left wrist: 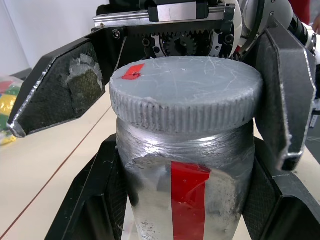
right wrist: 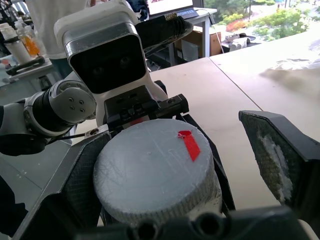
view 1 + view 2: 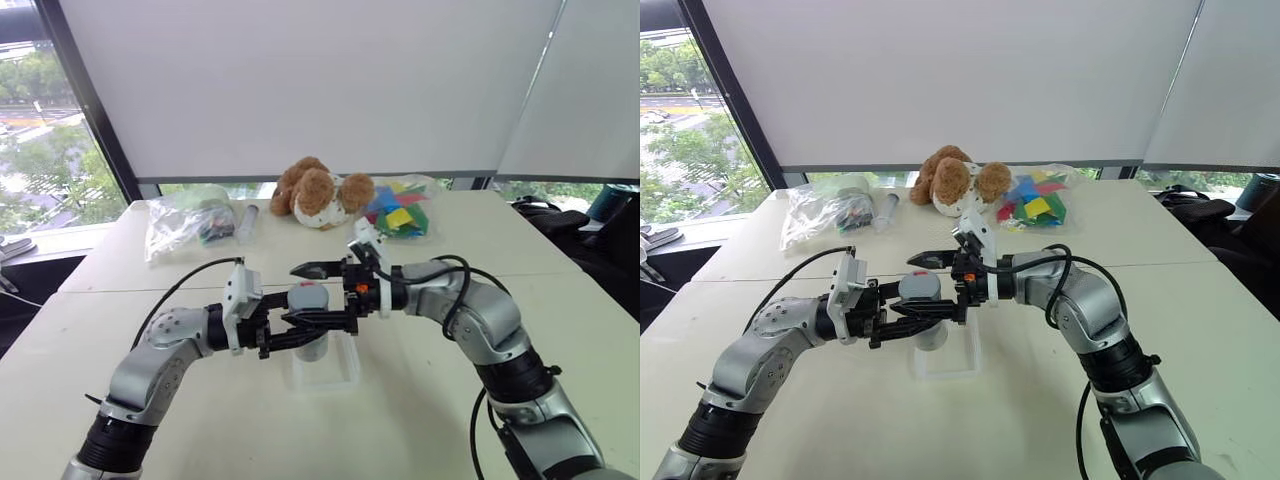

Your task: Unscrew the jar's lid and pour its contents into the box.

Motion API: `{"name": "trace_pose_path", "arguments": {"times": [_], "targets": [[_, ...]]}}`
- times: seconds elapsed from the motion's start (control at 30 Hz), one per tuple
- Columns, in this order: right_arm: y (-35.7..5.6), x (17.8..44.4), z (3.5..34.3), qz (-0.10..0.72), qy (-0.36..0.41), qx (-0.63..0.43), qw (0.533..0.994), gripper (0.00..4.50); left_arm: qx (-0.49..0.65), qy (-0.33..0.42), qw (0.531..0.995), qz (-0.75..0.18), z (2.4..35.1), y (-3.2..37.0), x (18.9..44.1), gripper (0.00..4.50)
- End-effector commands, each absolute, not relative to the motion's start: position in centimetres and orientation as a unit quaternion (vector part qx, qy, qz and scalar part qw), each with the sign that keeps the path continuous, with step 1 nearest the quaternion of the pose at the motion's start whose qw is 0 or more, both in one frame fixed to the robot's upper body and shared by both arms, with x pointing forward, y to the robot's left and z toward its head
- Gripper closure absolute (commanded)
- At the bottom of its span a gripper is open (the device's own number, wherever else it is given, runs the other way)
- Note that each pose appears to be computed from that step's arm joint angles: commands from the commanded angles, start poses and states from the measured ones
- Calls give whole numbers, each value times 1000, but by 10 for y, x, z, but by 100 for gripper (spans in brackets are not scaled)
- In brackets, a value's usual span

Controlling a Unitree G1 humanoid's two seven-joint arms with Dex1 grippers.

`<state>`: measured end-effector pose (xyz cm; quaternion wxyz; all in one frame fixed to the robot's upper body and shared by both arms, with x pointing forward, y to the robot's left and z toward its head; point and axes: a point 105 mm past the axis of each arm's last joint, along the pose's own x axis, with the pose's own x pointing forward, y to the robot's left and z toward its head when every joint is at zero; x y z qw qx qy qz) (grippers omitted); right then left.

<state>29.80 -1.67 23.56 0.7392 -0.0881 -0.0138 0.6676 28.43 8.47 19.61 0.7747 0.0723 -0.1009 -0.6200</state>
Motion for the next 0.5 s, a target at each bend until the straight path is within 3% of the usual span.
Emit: {"name": "trace_pose_path", "arguments": {"times": [0.03,0.5], "targets": [[-22,299,255,664,-46,-82,742,5,83,-120,770,-622,204,85,281,222],[-53,309,248,645,-26,-70,760,5,82,-121,772,-618,203,86,281,222]]}}
